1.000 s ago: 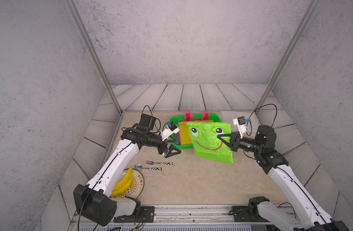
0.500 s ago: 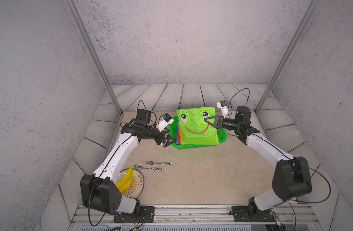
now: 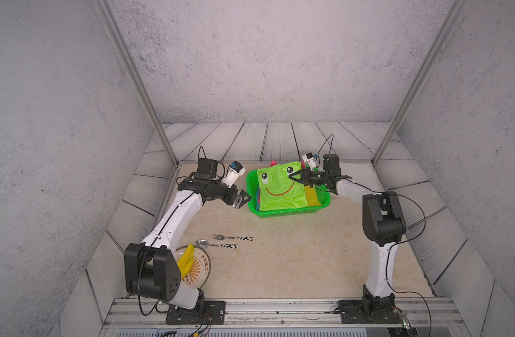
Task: Put the folded raincoat in the basket
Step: Place the raincoat in the basket.
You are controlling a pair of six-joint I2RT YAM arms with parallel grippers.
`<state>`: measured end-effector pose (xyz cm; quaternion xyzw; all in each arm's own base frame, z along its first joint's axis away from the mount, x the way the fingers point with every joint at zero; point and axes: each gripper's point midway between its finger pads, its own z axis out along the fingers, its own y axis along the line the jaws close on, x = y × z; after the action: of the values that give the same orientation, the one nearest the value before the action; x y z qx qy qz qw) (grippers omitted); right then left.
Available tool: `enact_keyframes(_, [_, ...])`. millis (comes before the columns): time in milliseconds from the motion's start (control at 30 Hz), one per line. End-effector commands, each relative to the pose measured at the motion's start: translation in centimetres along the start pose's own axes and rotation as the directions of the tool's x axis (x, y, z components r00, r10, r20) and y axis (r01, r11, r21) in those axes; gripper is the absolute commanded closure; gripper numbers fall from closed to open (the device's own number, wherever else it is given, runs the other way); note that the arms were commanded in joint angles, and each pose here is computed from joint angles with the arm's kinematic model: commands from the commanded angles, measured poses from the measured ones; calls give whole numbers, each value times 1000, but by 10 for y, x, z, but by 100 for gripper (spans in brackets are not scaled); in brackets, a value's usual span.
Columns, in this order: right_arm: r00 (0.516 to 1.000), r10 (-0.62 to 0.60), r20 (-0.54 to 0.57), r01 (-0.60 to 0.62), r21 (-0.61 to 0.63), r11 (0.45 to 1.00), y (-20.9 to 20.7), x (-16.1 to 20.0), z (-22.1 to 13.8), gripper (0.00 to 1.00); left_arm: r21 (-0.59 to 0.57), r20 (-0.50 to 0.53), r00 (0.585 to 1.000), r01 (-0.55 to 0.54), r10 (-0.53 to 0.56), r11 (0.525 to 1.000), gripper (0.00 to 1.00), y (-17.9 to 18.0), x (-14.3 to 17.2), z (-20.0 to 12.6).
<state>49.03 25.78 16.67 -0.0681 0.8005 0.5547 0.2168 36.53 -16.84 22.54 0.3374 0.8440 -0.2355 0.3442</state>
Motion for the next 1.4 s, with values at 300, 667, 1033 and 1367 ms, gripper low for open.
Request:
enact_keyframes(300, [989, -37, -143, 59, 159, 986, -42, 11, -13, 95, 8, -23, 999, 41, -41, 999, 0, 5, 13, 6])
enact_keyframes(667, [989, -39, -144, 88, 351, 932, -65, 0, -25, 56, -41, -26, 999, 33, -34, 999, 0, 13, 20, 10])
enact_keyframes(1033, [982, -99, -160, 180, 642, 745, -56, -3, -86, 49, -93, -121, 971, 194, -205, 976, 0, 40, 47, 45])
enact_keyframes(1367, [983, -27, -180, 167, 835, 524, -87, 23, -136, 39, -70, -170, 933, 309, -317, 949, 1, 44, 59, 67])
